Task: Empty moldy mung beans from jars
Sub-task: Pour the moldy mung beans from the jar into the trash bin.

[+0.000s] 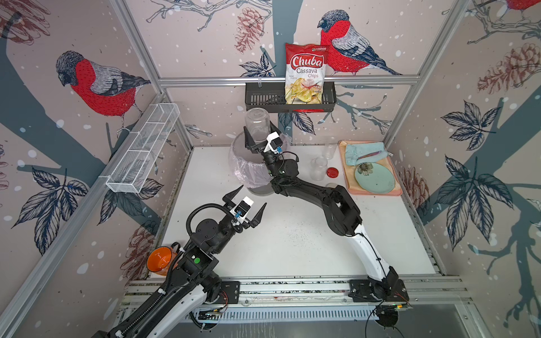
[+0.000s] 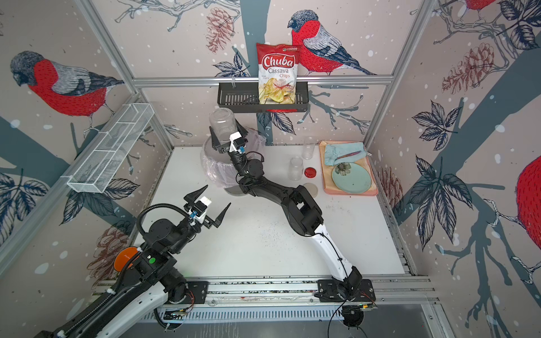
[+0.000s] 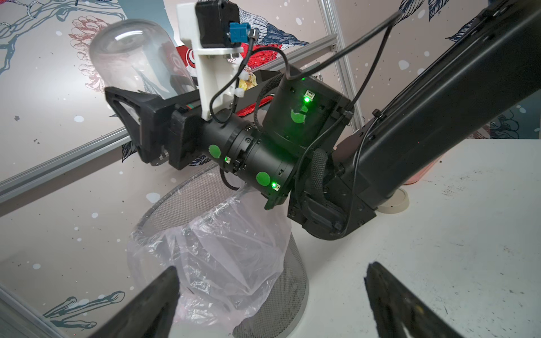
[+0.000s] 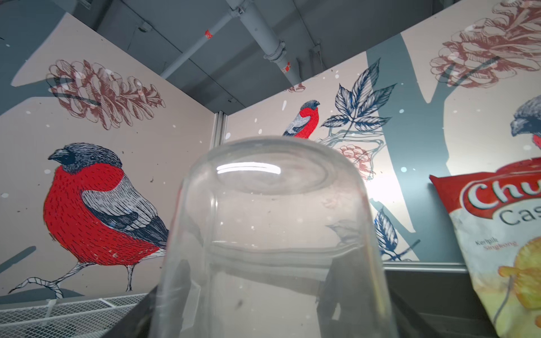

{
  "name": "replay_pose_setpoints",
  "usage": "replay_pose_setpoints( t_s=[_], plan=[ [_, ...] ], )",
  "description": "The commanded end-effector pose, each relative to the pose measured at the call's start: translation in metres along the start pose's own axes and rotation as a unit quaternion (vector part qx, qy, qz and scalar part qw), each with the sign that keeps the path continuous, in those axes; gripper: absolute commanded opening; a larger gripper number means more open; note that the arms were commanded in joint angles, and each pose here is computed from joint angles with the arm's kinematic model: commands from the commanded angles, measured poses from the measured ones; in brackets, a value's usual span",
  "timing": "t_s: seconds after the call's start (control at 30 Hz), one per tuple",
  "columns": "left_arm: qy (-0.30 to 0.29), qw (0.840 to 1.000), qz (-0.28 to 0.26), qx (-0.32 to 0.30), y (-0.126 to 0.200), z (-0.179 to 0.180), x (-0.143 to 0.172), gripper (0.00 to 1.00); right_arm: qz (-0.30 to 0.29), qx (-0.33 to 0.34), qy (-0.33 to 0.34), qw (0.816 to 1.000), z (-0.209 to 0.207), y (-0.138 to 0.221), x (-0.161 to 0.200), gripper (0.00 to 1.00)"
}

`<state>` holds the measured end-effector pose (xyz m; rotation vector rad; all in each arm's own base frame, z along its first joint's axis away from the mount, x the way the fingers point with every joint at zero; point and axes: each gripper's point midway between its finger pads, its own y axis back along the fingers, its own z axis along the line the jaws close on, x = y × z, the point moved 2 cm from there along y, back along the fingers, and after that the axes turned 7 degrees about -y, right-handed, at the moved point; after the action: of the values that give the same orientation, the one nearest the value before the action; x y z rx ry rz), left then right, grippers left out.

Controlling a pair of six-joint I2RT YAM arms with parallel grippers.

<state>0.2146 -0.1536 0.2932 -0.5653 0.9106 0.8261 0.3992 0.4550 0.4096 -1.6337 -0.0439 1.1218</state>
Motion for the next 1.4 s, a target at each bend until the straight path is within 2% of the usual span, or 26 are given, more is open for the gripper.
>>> replay_pose_setpoints(
  t_s=[0.0, 0.07, 0.17, 0.23, 0.33, 0.43, 0.47, 0.53, 0.6, 0.63, 0.7, 0.73, 0.8, 0.83, 0.9, 0.97, 1.03, 1.17, 1.37],
  plan=[
    [0.002, 1.0, -0.018, -0.011, 0.0, 0.005, -0.009, 0.96, -0.03, -0.013, 0.0, 0.999, 0.01, -0.004, -0.022, 0.12],
    [0.004, 1.0, -0.02, -0.008, 0.0, 0.004, -0.01, 0.96, -0.022, 0.013, -0.012, 1.0, -0.005, -0.012, -0.01, 0.11],
    [0.002, 1.0, -0.015, -0.006, 0.0, 0.004, -0.01, 0.96, -0.043, -0.015, -0.001, 0.999, 0.009, 0.001, -0.034, 0.12],
    [0.0, 1.0, -0.016, -0.011, 0.0, 0.004, -0.008, 0.96, -0.013, -0.003, 0.003, 1.0, 0.008, -0.007, -0.018, 0.11],
    [0.003, 1.0, -0.019, -0.002, -0.002, 0.003, -0.011, 0.96, -0.05, 0.0, -0.009, 0.999, 0.001, 0.002, -0.04, 0.11],
    [0.001, 1.0, -0.018, -0.008, -0.002, 0.004, -0.009, 0.96, -0.016, 0.021, -0.008, 1.0, -0.005, -0.009, -0.02, 0.09],
    [0.001, 1.0, -0.021, -0.007, -0.002, 0.003, -0.01, 0.96, -0.035, 0.027, -0.019, 0.999, -0.01, -0.009, -0.026, 0.1],
    [0.003, 1.0, -0.018, -0.001, -0.002, 0.002, -0.011, 0.96, -0.05, -0.007, -0.011, 0.999, 0.003, 0.003, -0.044, 0.1],
    [0.0, 1.0, -0.014, -0.007, -0.002, 0.003, -0.008, 0.96, -0.023, 0.008, -0.004, 1.0, 0.0, -0.007, -0.029, 0.1],
    [0.0, 1.0, -0.016, -0.009, -0.001, 0.003, -0.008, 0.96, -0.029, 0.025, -0.014, 0.999, -0.008, -0.01, -0.027, 0.09],
    [0.001, 1.0, -0.018, -0.002, -0.002, 0.003, -0.01, 0.96, -0.059, 0.002, -0.022, 0.998, -0.003, 0.003, -0.049, 0.1],
    [0.001, 1.0, -0.015, -0.002, -0.002, 0.002, -0.01, 0.96, -0.053, -0.009, -0.016, 0.998, 0.003, 0.003, -0.05, 0.1],
    [-0.001, 1.0, -0.014, -0.008, -0.002, 0.003, -0.007, 0.96, -0.008, 0.02, -0.006, 1.0, -0.003, -0.011, -0.025, 0.09],
    [0.0, 1.0, -0.018, -0.009, -0.002, 0.003, -0.008, 0.96, -0.014, 0.029, -0.017, 0.999, -0.01, -0.016, -0.019, 0.09],
    [0.001, 1.0, -0.02, -0.001, -0.002, 0.002, -0.012, 0.96, -0.047, 0.004, -0.018, 0.999, -0.001, -0.001, -0.04, 0.11],
    [-0.001, 1.0, -0.012, -0.005, -0.002, 0.002, -0.008, 0.96, -0.03, -0.003, -0.006, 1.0, 0.007, -0.005, -0.036, 0.1],
    [-0.003, 1.0, -0.017, -0.011, -0.001, 0.003, -0.008, 0.96, -0.01, 0.023, -0.025, 0.999, -0.007, -0.017, -0.02, 0.09],
    [-0.003, 1.0, -0.015, -0.006, -0.001, 0.003, -0.009, 0.96, -0.005, 0.002, -0.047, 0.999, -0.002, -0.017, -0.041, 0.1],
    [-0.002, 1.0, -0.02, -0.007, -0.001, 0.004, -0.012, 0.96, 0.046, -0.064, -0.156, 0.985, -0.004, -0.03, -0.068, 0.1]
  ],
)
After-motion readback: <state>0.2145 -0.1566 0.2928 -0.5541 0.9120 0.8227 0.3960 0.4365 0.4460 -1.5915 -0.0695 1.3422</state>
